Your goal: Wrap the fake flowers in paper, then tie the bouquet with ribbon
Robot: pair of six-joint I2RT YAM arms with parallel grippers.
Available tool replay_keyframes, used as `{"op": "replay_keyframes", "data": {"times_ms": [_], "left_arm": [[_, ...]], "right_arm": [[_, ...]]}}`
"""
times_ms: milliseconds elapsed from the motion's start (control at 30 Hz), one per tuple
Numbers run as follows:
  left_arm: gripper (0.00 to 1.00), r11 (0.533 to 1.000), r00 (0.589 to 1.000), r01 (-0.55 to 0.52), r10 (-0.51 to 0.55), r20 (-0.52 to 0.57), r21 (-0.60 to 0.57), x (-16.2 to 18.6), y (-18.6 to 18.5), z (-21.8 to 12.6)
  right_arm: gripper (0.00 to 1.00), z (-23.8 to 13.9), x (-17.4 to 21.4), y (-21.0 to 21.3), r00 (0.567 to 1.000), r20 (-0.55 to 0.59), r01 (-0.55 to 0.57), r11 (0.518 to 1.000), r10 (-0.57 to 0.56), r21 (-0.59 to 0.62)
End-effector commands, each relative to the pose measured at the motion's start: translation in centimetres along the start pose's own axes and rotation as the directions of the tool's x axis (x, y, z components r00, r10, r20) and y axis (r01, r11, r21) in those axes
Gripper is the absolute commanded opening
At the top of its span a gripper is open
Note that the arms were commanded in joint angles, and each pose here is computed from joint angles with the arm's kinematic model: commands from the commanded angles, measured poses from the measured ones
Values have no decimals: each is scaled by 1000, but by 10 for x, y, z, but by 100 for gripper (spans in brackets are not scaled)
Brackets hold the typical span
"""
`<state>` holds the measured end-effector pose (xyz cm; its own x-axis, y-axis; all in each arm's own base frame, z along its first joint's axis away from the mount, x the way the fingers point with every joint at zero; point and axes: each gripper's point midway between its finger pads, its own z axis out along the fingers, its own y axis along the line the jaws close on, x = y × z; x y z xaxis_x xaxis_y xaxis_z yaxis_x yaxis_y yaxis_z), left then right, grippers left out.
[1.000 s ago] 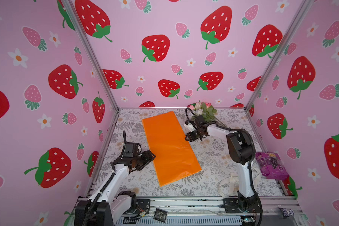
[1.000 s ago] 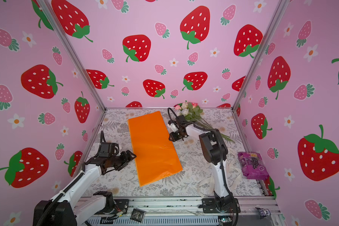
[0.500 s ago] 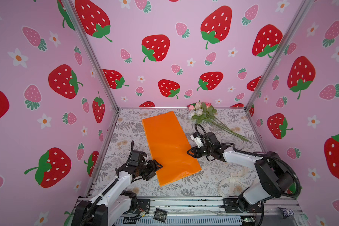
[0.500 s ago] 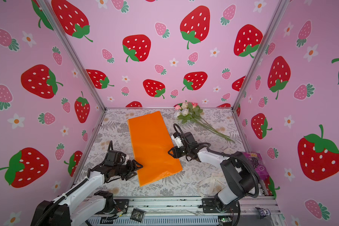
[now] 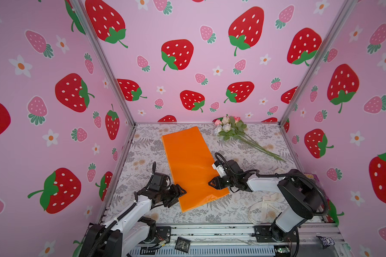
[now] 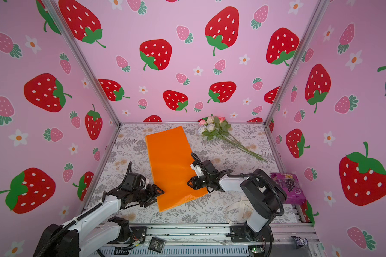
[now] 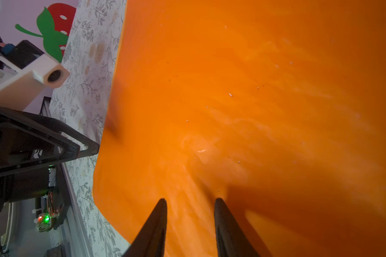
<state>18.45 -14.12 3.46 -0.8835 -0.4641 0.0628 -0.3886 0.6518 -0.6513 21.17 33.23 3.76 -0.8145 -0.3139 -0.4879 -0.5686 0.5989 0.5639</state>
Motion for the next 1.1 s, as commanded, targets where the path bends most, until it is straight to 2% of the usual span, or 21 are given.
{"op": "replay_keyframes", "data": {"times_ms": [0, 333, 500, 733, 900, 1000, 1067], "left_arm": [[71, 1000, 1000, -10, 10, -8, -2, -1, 1, 4], [67, 1000, 1000, -10, 10, -9, 12, 0, 1, 8], [62, 996, 1000, -16, 15, 13, 85, -4, -11, 9], [51, 992, 999, -13, 9, 33, 122, -8, -20, 6], [49, 986, 997, -33, 22, 68, 164, -14, -32, 2], [44, 977, 996, -55, 39, 80, 205, -21, -46, 1], [34, 975, 996, -58, 43, 73, 216, -24, -53, 1]], "right_arm": [[38, 6, 9, -12, 1000, -16, -24, 999, 24, 36], [36, 11, 32, -32, 996, -58, -57, 993, 63, 99], [37, 13, 36, -34, 996, -68, -59, 993, 66, 101], [36, 11, 34, -32, 996, -60, -57, 994, 63, 98], [38, 8, 26, -24, 998, -38, -40, 997, 43, 69], [40, 3, 14, -15, 1000, 0, -15, 999, 15, 44], [43, -3, 3, -6, 999, 39, 13, 999, -14, 30]]}}
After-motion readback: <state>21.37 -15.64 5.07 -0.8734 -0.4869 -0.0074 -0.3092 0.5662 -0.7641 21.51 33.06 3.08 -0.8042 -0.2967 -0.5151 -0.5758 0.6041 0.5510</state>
